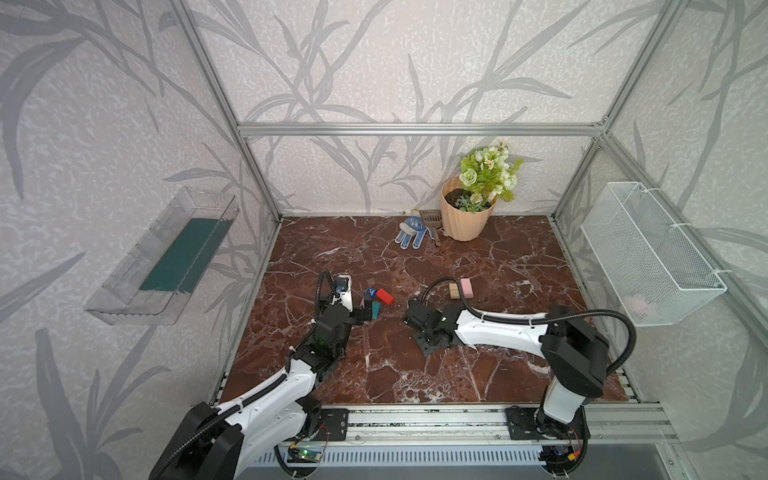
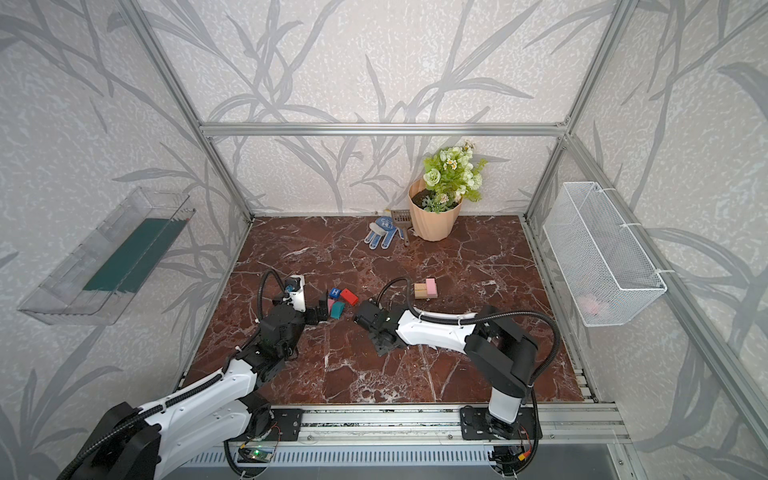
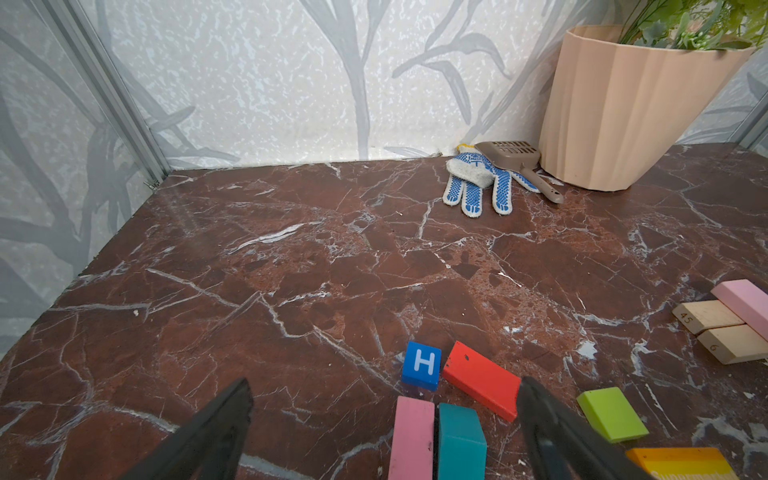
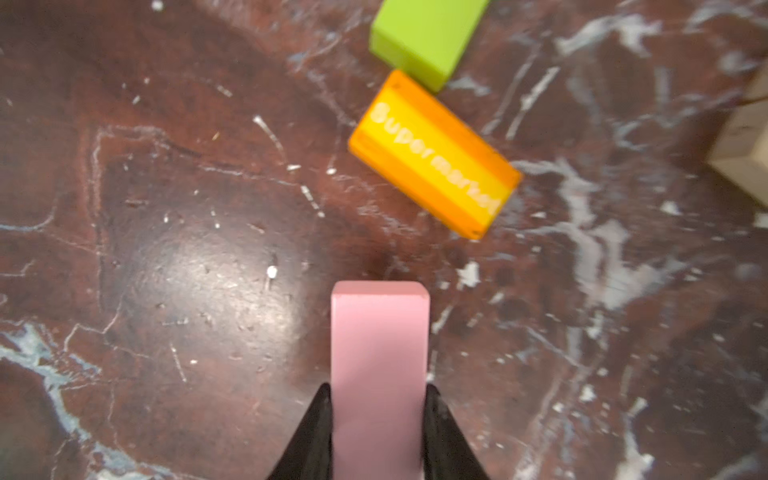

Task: Build the wood block tower

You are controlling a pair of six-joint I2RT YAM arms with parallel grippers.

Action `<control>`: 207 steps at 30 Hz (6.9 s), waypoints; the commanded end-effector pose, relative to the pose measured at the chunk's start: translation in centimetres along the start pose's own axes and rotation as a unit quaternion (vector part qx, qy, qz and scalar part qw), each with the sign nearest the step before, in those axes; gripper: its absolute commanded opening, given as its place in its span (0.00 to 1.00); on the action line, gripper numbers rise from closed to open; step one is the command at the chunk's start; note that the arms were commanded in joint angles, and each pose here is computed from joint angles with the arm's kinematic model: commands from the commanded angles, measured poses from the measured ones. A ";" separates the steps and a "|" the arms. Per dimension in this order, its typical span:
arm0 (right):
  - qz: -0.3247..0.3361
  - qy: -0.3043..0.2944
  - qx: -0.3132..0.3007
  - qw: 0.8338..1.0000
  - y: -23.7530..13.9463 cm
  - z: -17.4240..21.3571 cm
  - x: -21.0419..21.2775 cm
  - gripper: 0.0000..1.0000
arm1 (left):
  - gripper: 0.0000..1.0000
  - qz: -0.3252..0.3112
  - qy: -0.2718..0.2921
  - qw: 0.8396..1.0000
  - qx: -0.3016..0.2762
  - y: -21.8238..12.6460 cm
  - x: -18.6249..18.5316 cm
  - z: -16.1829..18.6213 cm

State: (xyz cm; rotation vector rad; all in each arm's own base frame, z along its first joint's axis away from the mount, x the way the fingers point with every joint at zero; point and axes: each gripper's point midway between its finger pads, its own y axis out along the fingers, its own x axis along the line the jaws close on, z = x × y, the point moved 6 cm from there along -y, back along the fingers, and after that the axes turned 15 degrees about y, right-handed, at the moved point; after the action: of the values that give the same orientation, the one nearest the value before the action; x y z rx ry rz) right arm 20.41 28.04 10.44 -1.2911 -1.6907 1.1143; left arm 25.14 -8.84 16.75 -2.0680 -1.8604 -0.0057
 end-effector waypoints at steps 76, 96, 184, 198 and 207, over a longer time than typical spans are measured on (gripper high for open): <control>0.037 0.168 -0.045 0.984 1.5 -12.7 -11.9 0.60 | 0.99 0.000 -0.010 1.000 -0.011 -0.3 0.0 -0.1; -0.014 0.179 -0.013 0.984 3.3 -13.4 -14.3 0.96 | 0.99 -0.002 -0.010 1.000 -0.011 -0.3 0.1 -0.1; 0.042 0.219 0.011 0.975 5.4 -13.0 -15.3 0.67 | 0.99 0.001 -0.009 1.000 -0.014 -0.4 0.1 0.0; 0.022 0.198 -0.027 0.979 1.7 -11.7 -15.3 0.86 | 0.99 0.001 -0.009 1.000 -0.014 -0.4 0.0 0.0; 0.011 0.204 -0.032 0.978 1.0 -7.5 -15.7 0.86 | 0.99 0.009 -0.006 1.000 -0.018 -0.4 -0.1 -0.2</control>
State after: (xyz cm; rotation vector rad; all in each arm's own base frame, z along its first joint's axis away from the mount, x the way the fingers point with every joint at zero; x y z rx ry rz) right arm 31.51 14.25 11.47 -1.4704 -1.3897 0.7725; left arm 24.94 -8.83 16.73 -2.0838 -1.8601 -0.0098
